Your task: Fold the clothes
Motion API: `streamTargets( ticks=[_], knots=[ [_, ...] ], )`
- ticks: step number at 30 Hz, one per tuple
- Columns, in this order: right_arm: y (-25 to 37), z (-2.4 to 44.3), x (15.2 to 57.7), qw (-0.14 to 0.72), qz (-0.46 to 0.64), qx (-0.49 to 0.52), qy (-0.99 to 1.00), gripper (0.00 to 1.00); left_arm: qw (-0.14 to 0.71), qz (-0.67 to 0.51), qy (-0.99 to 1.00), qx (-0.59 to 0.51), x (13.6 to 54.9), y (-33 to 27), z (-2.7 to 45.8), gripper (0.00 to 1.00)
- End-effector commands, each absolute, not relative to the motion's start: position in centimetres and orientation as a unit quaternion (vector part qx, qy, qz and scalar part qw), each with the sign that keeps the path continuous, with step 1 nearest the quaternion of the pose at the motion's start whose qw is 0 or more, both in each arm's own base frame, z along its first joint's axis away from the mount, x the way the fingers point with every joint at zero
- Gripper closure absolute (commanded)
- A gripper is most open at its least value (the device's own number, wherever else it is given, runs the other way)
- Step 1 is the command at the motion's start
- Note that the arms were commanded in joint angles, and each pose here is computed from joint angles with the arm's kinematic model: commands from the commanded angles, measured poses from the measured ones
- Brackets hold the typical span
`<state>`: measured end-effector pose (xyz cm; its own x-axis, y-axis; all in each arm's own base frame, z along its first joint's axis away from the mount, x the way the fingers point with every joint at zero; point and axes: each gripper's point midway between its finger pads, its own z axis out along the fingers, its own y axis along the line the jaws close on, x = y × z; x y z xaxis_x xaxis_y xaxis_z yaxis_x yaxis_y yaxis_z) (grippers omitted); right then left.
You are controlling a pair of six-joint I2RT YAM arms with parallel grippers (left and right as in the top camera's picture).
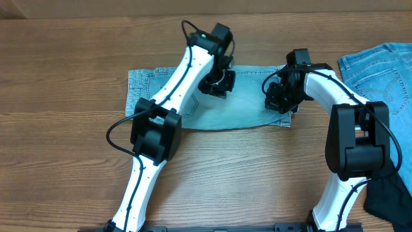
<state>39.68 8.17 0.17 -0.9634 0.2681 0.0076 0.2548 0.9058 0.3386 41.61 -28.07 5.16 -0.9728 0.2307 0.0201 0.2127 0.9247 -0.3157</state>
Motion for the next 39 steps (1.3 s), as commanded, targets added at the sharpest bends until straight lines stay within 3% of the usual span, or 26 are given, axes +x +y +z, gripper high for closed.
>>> streamTargets(
  ticks=[1,6,14,19,25,33,37,39],
  knots=[
    [6.3,-0.5,39.6,0.026,0.128,0.14,0.982,0.96,0.027,0.168,-0.978,-0.117,40.4,-30.7,5.3,0.96],
    [6.3,-0.6,39.2,0.019,0.126,0.141,0.982,0.96,0.01,0.09,-0.988,-0.123,39.2,-31.2,3.5,0.96],
    [6.3,-0.6,39.2,0.018,0.126,0.141,0.982,0.96,0.077,0.009,-0.993,-0.094,36.4,-25.8,-2.8,0.96],
    [6.3,-0.6,39.2,0.017,0.126,0.141,0.982,0.96,0.13,-0.038,-0.99,-0.043,36.6,-18.9,-2.2,0.96],
    [6.3,-0.6,39.1,0.018,0.126,0.132,0.983,0.96,0.145,0.008,-0.989,0.018,38.6,-14.1,-1.2,0.96],
    [5.4,-0.8,39.0,0.019,0.101,0.13,0.986,0.96,0.059,0.065,-0.996,0.001,43.8,-14.9,4.5,0.95],
    [5.4,-0.8,38.7,0.019,0.098,0.083,0.992,0.94,0.032,0.031,-0.999,0.002,44.6,-13.6,7.3,0.92],
    [4.3,-1.0,38.7,0.024,0.065,0.05,0.996,0.84,0.027,-0.014,-0.999,0.014,44.8,-11.7,7.3,0.91]
  ],
)
